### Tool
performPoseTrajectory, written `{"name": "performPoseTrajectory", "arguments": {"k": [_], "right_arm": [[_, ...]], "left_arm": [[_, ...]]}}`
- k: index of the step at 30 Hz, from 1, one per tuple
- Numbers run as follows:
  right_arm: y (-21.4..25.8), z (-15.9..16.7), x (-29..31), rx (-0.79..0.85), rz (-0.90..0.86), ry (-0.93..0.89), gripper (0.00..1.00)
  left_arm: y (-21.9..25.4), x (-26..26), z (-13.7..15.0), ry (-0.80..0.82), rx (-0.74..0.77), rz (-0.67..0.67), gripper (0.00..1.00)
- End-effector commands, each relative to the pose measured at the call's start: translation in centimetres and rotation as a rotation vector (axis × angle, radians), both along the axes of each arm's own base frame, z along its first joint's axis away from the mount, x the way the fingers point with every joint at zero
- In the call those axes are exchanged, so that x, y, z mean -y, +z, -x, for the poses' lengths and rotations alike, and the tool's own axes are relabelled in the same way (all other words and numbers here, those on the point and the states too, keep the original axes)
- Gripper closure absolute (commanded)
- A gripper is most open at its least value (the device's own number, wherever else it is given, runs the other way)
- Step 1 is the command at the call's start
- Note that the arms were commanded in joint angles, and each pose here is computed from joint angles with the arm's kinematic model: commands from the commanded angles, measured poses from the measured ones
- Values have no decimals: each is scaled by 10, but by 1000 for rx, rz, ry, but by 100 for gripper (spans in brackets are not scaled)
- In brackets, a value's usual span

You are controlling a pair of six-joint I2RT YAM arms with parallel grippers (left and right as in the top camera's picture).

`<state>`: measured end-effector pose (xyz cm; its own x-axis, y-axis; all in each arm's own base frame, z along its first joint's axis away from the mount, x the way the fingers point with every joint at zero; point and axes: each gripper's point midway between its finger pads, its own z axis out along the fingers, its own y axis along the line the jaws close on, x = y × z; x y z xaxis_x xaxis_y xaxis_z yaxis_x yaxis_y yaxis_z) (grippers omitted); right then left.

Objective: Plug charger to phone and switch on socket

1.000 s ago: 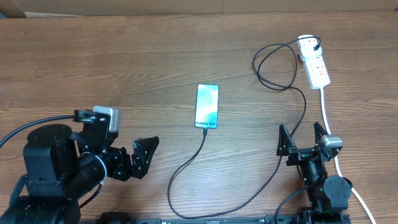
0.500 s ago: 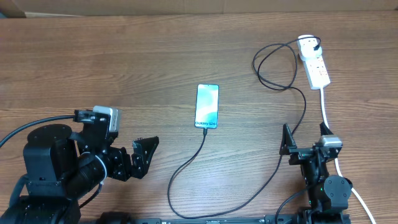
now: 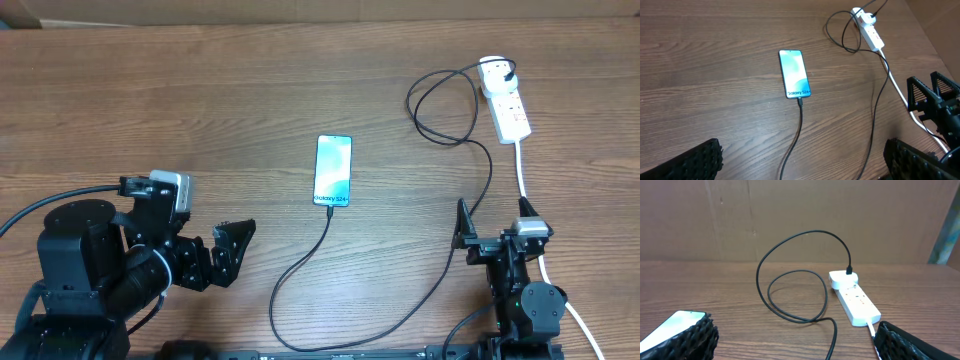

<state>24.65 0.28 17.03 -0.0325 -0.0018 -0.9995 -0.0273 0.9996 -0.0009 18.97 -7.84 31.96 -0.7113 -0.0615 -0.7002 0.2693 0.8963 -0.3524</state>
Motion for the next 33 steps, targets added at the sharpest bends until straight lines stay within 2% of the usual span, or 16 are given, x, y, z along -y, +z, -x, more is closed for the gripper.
{"name": "performPoseTrajectory", "arguments": {"k": [1,25,33], "right_arm": [[0,0,2,9,8,-12,0],[0,0,2,9,8,-13,0],[0,0,2,9,8,-13,0]], "left_arm": [[4,2,1,-19,19,-2,1],[3,2,1,-19,19,-4,0],[-11,-3,13,-3,-61,-27,0]]}}
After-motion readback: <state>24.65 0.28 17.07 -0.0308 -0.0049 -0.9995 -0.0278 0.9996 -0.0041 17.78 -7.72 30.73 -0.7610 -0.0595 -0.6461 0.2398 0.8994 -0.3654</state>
